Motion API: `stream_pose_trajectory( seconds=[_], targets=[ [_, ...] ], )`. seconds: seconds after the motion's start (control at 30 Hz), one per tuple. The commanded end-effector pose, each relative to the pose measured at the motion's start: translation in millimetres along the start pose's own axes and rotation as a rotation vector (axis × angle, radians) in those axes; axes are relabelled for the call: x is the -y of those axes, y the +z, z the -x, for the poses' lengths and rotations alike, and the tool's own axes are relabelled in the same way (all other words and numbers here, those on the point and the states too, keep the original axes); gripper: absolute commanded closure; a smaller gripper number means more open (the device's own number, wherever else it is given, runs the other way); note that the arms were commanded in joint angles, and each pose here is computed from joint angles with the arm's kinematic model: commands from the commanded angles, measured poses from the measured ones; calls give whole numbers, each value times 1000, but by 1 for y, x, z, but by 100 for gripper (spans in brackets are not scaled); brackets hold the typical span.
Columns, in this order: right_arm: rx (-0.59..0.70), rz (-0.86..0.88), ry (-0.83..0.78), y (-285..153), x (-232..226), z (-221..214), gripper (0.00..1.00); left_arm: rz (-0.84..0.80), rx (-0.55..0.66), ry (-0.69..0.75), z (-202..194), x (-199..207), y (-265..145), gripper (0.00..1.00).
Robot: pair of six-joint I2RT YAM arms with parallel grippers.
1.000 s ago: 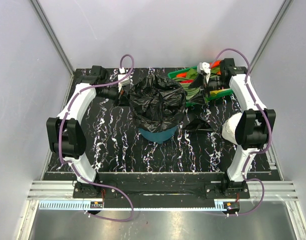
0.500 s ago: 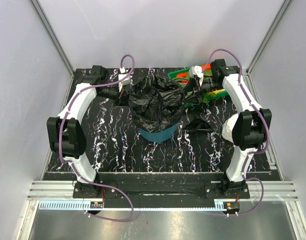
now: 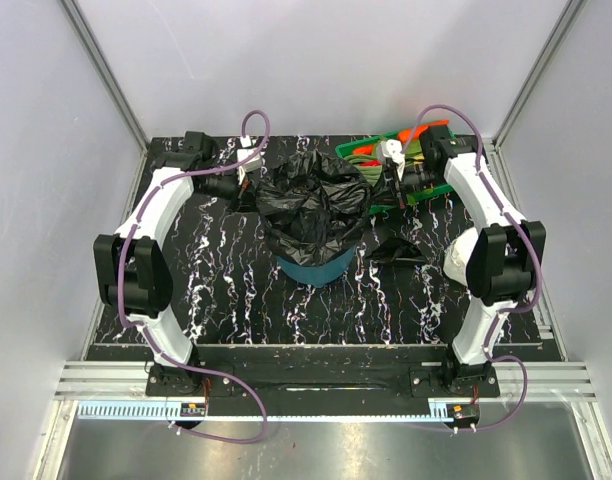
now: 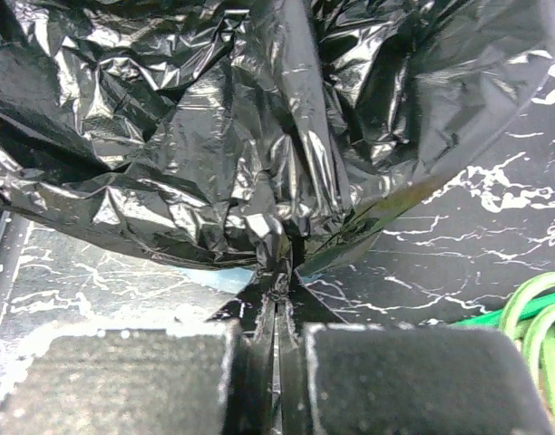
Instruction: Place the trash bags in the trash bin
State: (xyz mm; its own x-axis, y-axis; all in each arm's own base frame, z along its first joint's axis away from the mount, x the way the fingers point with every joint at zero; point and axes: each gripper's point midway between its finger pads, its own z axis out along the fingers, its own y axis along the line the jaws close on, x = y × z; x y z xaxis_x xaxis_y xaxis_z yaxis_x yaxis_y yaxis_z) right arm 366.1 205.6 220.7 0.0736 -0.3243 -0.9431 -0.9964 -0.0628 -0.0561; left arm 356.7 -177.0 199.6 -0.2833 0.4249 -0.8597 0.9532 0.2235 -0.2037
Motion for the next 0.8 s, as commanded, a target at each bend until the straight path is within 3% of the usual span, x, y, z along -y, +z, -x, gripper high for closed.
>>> stream_pose_trajectory(
  seconds=[0.0,0.77],
  targets=[
    [-8,-7,-24,-1,-17,15,100,23,30,75,8,7,-1,100],
    [-231,-236,113,0,21,-59,100,133,-85,83,-39,-11,3,100]
  ],
)
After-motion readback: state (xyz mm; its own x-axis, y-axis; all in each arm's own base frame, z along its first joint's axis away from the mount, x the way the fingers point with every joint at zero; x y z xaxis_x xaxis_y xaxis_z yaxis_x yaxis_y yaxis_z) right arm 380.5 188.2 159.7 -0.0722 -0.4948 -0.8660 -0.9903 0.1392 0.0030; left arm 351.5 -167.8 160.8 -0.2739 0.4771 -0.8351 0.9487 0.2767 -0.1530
